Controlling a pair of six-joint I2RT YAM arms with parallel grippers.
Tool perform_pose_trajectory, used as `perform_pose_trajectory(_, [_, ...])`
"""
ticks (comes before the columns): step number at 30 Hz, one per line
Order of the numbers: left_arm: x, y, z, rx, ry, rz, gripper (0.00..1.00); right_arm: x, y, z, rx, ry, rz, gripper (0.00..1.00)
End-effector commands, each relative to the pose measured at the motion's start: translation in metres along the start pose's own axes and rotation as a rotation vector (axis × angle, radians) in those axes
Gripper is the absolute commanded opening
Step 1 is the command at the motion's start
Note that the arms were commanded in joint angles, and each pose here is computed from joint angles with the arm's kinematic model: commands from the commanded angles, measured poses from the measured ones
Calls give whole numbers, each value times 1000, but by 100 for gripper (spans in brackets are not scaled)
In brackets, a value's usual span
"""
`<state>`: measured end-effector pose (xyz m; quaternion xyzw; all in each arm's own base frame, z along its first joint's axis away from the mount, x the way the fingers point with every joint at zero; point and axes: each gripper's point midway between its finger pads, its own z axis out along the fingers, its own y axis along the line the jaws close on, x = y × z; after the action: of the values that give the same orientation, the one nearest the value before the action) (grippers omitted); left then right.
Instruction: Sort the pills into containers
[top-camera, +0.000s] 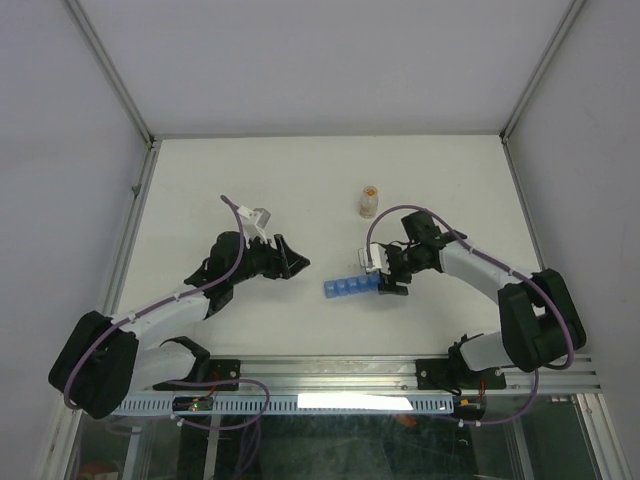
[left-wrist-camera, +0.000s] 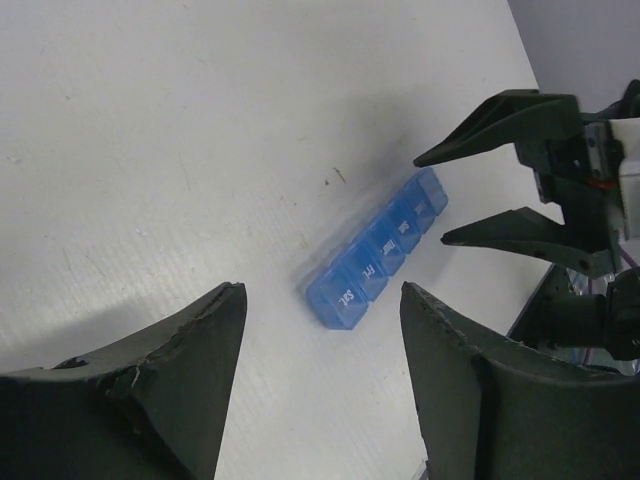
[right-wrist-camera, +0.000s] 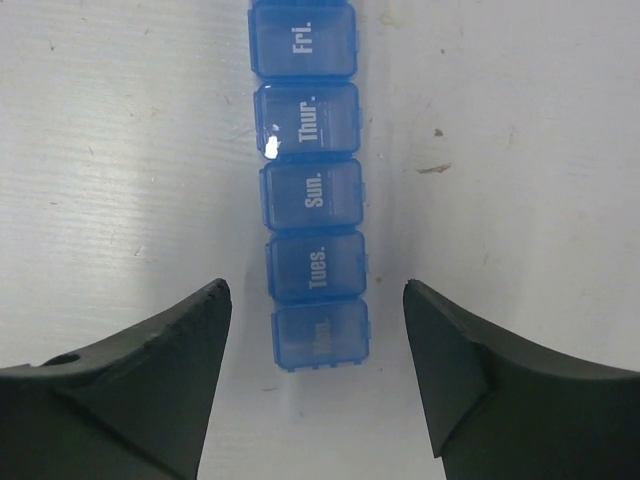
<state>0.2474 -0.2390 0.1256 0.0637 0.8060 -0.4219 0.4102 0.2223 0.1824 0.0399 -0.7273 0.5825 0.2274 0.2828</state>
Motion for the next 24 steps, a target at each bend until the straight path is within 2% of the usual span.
perform_pose_trajectory(1, [-23, -19, 14, 66, -44, 78, 62, -36, -21, -31, 110, -78, -46, 73])
perform_pose_trajectory(4, [-22, -17, 23, 57, -19, 76, 52, -46, -6, -42, 100, -106, -44, 71])
perform_pose_trajectory(6, [-20, -17, 29, 54, 2, 76, 46, -46, 9, -43, 79, -116, -36, 66])
perform_pose_trajectory(14, [5, -13, 52, 1, 149, 57, 31, -9, 38, -15, 1, 9, -24, 17])
perform_pose_trajectory(17, [15, -12, 55, -10, 199, 50, 24, -3, 38, -3, -33, 59, -5, 4])
perform_pose_trajectory(19, [29, -3, 60, -34, 247, 38, 21, -3, 37, 1, -42, 72, 6, 0])
perform_pose_trajectory(24, [45, 3, 66, -32, 313, 31, 18, -3, 8, 3, 62, 98, 13, 0])
